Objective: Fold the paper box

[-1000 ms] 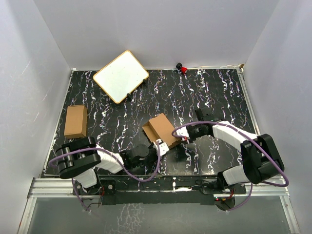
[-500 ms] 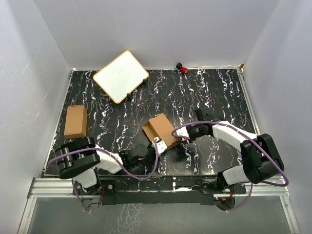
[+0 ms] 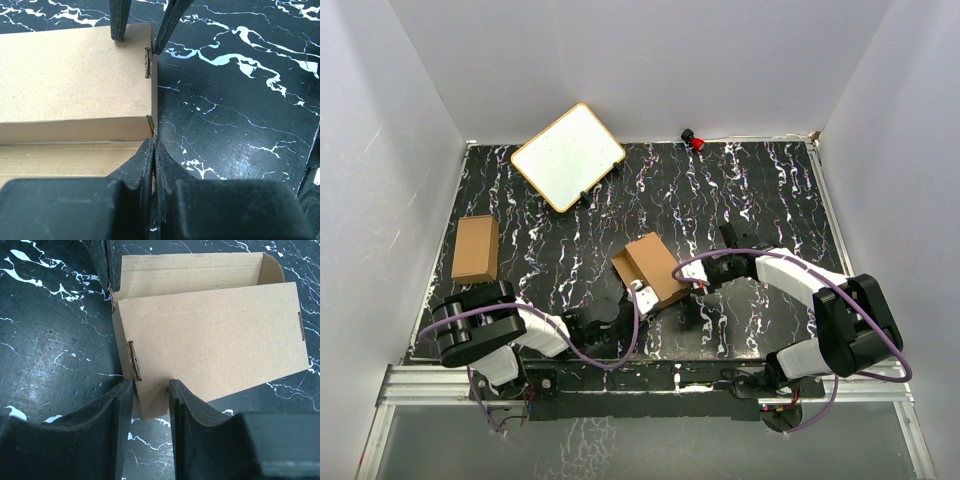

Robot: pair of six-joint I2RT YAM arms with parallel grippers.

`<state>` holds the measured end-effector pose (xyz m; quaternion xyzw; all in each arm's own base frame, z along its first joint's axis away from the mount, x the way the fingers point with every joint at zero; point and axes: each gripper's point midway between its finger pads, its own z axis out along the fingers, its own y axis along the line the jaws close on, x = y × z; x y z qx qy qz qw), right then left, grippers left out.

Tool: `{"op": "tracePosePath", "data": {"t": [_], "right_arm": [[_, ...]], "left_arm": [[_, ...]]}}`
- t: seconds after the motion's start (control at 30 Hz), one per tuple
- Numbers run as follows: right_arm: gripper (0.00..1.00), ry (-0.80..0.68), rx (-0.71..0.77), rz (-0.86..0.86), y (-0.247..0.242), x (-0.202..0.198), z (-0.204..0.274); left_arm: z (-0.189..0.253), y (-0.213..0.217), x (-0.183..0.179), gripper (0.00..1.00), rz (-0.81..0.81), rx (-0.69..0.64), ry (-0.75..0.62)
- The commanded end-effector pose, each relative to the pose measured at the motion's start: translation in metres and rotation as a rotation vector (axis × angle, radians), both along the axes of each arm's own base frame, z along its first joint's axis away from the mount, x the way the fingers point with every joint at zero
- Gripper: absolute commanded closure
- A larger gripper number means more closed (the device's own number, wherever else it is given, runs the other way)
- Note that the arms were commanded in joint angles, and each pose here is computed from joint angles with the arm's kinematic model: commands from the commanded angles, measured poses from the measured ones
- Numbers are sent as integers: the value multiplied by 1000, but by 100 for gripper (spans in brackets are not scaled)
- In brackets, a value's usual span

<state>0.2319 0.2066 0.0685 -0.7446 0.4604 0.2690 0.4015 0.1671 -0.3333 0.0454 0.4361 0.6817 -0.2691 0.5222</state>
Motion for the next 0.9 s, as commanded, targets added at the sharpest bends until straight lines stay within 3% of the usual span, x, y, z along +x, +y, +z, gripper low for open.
{"op": "tracePosePath", "data": {"t": [0.0, 0.87], "right_arm": [[62, -24, -10, 9, -1, 3, -4], [62, -19, -13, 14, -1, 2, -6]], "left_arm": [[11, 0, 0, 100, 10, -57, 1], [6, 3, 0, 100, 24, -85, 26]]}}
